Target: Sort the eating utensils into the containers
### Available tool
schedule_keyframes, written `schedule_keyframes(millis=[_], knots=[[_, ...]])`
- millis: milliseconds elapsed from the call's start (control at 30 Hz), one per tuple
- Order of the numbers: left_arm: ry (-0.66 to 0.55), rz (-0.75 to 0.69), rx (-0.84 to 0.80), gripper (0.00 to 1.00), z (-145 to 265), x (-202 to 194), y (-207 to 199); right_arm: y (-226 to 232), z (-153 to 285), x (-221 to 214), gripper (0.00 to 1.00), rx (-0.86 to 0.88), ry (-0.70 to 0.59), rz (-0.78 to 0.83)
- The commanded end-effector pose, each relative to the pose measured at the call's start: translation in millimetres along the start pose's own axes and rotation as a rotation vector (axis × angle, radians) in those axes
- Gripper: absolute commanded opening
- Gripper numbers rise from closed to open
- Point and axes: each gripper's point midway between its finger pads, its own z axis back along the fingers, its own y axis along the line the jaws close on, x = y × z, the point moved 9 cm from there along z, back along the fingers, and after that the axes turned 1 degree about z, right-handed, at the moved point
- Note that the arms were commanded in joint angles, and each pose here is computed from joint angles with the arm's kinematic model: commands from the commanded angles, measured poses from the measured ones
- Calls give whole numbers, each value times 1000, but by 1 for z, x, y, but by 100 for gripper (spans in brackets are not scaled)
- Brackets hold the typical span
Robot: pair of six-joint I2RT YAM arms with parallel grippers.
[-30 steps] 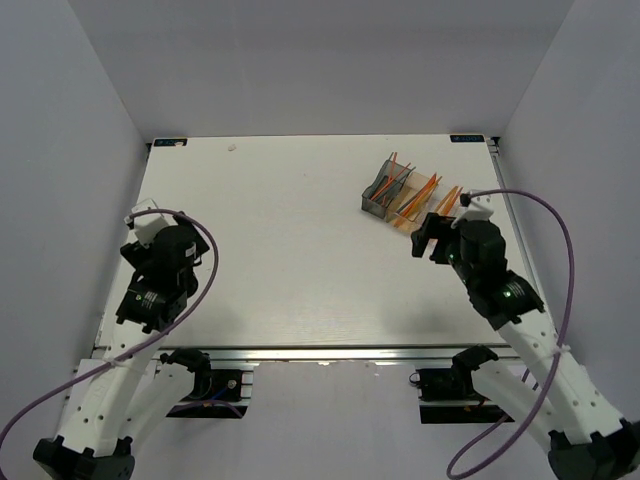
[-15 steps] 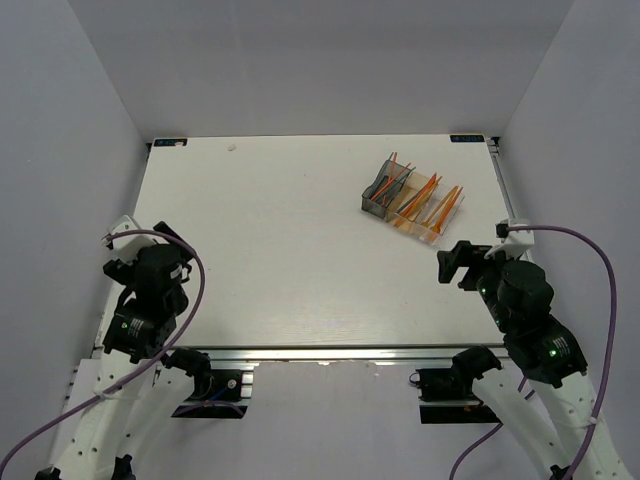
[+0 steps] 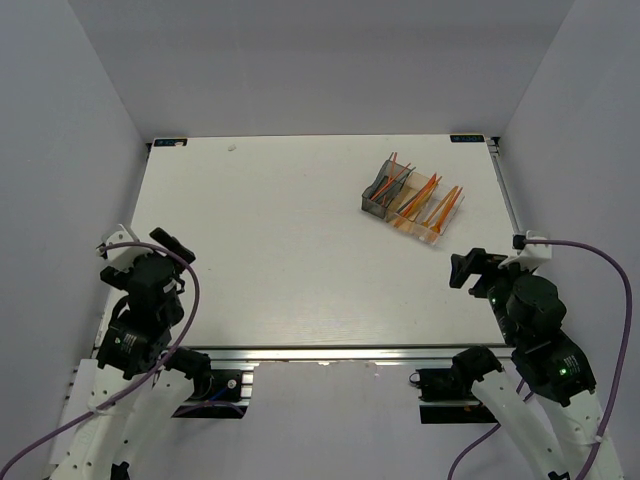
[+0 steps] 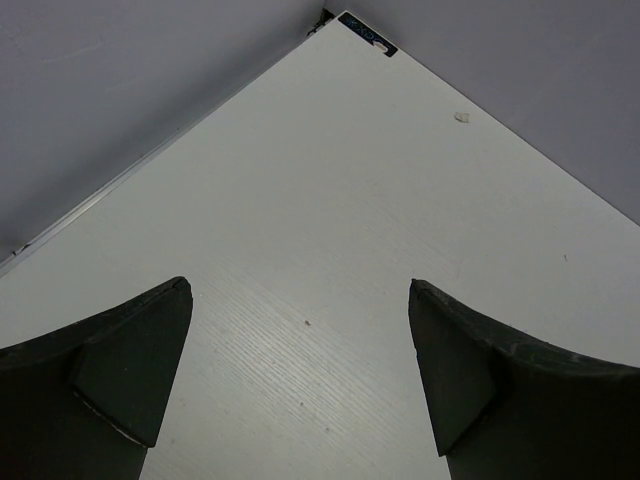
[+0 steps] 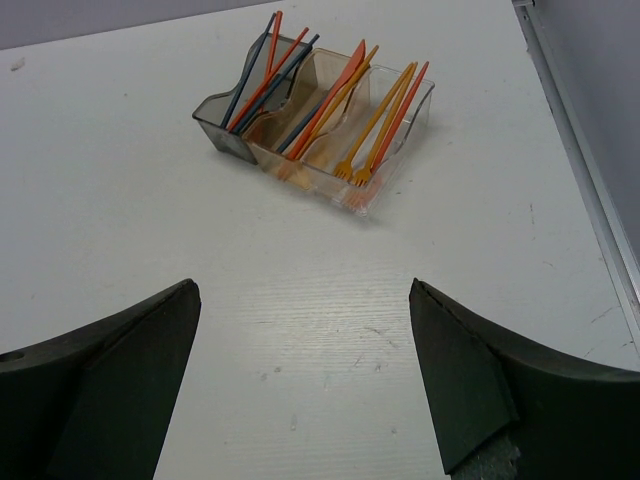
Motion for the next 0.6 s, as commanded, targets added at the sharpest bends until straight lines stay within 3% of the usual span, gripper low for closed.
schedule_keyframes(millis=[0, 567], knots=[[22, -15, -19, 98, -3, -6, -4, -3, 4, 7, 89, -20, -43, -11], [11, 9, -23, 98, -2, -8, -2, -1, -13, -16, 89, -13, -31, -3]])
